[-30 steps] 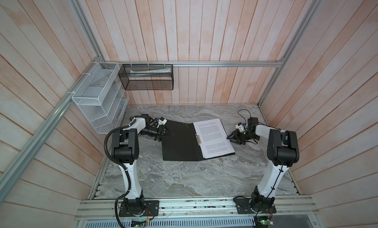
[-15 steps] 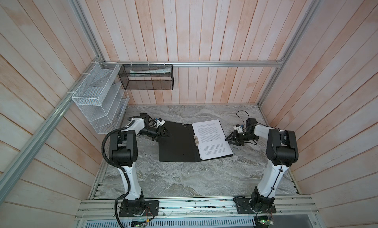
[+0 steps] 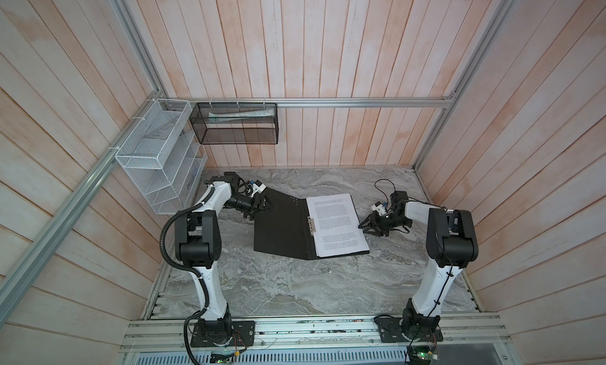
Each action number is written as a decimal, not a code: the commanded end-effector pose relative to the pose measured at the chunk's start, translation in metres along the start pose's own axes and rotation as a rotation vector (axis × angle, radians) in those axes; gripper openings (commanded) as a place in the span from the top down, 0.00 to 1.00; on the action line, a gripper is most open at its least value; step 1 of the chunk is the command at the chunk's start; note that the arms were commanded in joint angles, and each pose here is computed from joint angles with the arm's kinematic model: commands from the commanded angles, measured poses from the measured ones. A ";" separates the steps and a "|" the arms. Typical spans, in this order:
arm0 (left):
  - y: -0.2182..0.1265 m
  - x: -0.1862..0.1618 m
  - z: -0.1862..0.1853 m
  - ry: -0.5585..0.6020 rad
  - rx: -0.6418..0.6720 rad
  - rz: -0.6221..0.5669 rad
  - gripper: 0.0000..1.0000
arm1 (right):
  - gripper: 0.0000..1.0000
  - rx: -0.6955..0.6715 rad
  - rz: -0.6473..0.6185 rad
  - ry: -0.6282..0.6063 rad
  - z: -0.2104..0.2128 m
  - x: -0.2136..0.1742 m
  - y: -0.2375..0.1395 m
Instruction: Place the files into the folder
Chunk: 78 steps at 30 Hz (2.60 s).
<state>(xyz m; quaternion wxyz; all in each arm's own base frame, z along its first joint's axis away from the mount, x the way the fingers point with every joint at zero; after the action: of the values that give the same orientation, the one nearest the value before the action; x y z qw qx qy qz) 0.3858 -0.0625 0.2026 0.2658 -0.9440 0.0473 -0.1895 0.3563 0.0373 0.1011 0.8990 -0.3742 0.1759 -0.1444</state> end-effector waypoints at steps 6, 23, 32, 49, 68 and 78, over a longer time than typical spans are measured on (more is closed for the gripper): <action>-0.005 0.012 -0.063 0.151 -0.147 -0.012 0.21 | 0.62 -0.084 -0.048 0.026 0.006 0.000 -0.011; 0.059 0.052 -0.127 0.318 -0.273 0.034 0.19 | 0.61 -0.148 -0.216 0.022 0.026 0.011 -0.047; 0.121 0.069 -0.142 0.387 -0.289 0.089 0.18 | 0.61 -0.151 -0.318 0.036 0.035 0.010 -0.082; 0.228 0.071 -0.106 0.423 -0.186 0.128 0.15 | 0.62 -0.100 -0.397 0.015 0.049 -0.010 -0.110; 0.058 0.023 -0.097 0.552 0.460 -0.245 0.00 | 0.02 -0.009 -0.776 -0.392 0.069 -0.032 -0.114; -0.065 -0.081 0.003 0.409 0.676 -0.672 0.00 | 0.02 -0.147 -1.370 -0.734 0.020 -0.081 -0.125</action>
<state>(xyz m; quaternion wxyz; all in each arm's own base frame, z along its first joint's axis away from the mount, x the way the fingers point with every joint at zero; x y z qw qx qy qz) 0.3218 -0.0003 0.2043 0.4769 -0.7584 -0.2284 -0.3811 0.2748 0.0063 0.1990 0.6829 -0.4649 -0.3121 -0.4691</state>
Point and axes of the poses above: each gripper's point midway between its finger pads, its own y axis out along the fingers, its own z axis along the line the jaws close on, x = y × z, the point moved 10 cm from there along -y, back along the fingers, and after that the axes turned 13 degrees about y, right-handed, at the moved point
